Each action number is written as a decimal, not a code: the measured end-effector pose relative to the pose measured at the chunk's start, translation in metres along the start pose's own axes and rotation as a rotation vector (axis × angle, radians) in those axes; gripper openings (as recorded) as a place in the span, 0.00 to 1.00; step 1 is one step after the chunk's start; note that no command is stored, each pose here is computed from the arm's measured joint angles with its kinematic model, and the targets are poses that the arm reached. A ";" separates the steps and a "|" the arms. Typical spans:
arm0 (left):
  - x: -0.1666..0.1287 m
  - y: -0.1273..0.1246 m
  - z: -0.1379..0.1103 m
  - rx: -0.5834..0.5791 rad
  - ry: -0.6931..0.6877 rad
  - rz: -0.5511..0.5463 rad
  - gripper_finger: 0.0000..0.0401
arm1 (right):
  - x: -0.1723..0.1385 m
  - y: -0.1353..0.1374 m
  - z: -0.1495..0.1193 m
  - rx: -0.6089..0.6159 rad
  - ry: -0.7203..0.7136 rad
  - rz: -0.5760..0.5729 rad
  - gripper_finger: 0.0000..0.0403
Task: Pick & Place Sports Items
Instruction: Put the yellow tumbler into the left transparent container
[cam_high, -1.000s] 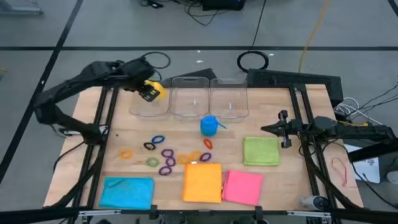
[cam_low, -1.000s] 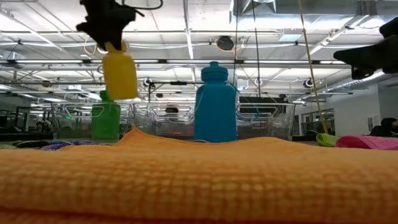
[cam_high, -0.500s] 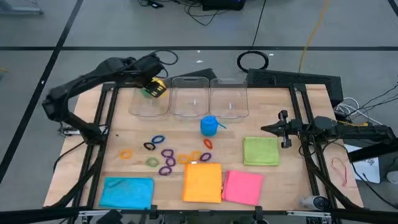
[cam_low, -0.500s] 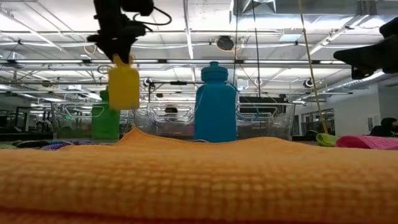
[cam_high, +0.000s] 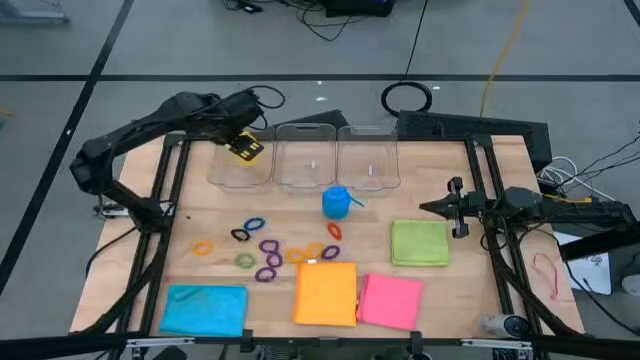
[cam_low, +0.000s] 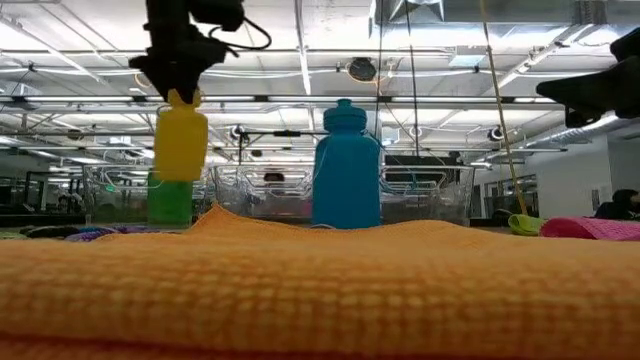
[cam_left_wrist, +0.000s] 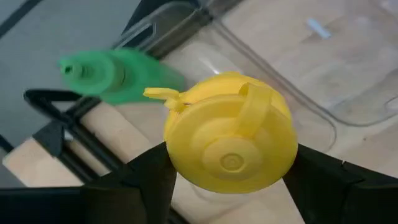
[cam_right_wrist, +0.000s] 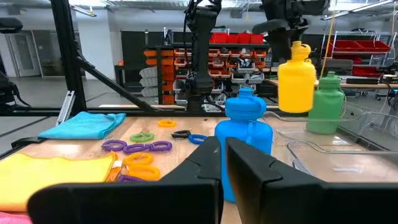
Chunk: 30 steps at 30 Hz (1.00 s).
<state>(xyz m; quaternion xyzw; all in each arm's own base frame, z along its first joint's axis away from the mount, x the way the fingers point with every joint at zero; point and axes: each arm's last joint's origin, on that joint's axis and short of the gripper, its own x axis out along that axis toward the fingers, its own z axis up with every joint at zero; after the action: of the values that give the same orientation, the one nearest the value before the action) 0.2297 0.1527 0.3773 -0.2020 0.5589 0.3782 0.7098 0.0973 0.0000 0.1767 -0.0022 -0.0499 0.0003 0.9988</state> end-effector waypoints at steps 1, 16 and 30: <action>0.000 -0.001 -0.001 0.001 0.012 0.003 0.51 | 0.000 0.000 0.000 0.000 0.000 0.000 0.00; 0.002 -0.023 -0.035 0.067 0.058 0.013 0.51 | 0.000 0.000 0.000 0.000 0.000 0.000 0.00; 0.015 0.012 -0.071 -0.066 -0.086 -0.078 0.51 | 0.000 0.000 0.000 0.000 0.000 0.000 0.00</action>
<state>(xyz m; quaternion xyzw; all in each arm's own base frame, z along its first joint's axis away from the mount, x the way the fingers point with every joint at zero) 0.1765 0.1140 0.3442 -0.2303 0.5067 0.3768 0.7404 0.0972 0.0000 0.1768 -0.0024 -0.0500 0.0003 0.9987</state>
